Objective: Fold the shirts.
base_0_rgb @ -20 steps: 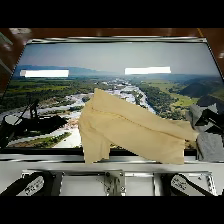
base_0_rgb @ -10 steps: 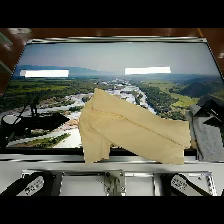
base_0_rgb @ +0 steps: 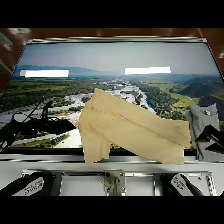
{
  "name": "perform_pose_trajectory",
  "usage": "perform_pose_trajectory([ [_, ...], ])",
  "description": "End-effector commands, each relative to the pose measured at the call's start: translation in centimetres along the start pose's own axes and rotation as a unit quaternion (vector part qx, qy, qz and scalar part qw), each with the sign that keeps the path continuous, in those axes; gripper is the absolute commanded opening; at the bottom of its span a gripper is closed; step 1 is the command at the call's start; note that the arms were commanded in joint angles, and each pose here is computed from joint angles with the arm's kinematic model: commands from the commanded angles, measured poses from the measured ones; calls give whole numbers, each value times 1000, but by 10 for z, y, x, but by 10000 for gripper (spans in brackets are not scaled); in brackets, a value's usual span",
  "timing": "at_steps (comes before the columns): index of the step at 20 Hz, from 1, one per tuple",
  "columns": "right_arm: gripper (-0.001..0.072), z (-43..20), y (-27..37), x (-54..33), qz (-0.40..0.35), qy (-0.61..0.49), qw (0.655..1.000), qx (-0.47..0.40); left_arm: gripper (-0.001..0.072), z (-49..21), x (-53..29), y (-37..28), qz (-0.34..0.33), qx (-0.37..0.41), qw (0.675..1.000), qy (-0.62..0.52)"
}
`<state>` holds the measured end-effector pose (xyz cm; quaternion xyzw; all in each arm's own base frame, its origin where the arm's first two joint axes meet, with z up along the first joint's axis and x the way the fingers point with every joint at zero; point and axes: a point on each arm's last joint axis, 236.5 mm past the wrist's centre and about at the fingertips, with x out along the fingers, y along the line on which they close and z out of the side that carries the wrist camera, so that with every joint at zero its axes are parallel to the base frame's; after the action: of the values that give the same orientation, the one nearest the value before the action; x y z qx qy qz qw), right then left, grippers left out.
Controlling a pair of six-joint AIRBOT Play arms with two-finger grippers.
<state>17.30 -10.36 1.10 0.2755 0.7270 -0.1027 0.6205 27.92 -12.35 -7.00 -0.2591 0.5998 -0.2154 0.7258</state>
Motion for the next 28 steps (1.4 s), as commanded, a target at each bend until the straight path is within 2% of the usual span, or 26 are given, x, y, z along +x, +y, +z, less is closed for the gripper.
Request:
perform_pose_trajectory([
  [1, 592, -3, 18, 30, 58, -13, 998, 1, 534, 1, 23, 6, 13, -18, 1000, 18],
  [8, 592, 30, 18, 35, 61, -84, 995, -8, 534, 55, 21, 9, 30, -12, 999, -29],
  [14, 591, 52, 13, 31, 50, -132, 990, -8, 534, 140, -7, -28, 19, 27, 996, -86],
  [15, 591, 53, 14, 31, 51, -135, 990, -8, 534, 139, -8, -24, 35, 45, 997, -58],
  [17, 591, 58, 14, 30, 51, -144, 988, -7, 538, 122, -14, 10, 110, 48, 993, 11],
  [18, 591, 60, 14, 29, 52, -150, 987, -6, 601, 111, -17, 24, 138, 43, 989, 40],
  [19, 591, 62, 14, 28, 53, -153, 987, -6, 631, 96, -18, 30, 147, 40, 986, 70],
  [20, 591, 63, 14, 28, 53, -155, 986, -5, 631, 83, -16, 29, 141, 38, 985, 95],
  [22, 591, 65, 13, 27, 51, -161, 986, -5, 677, 70, -8, 32, 136, 35, 983, 115],
  [28, 592, 63, 13, 32, 51, -150, 987, -4, 677, 60, 43, 15, 79, -1, 988, 133],
])
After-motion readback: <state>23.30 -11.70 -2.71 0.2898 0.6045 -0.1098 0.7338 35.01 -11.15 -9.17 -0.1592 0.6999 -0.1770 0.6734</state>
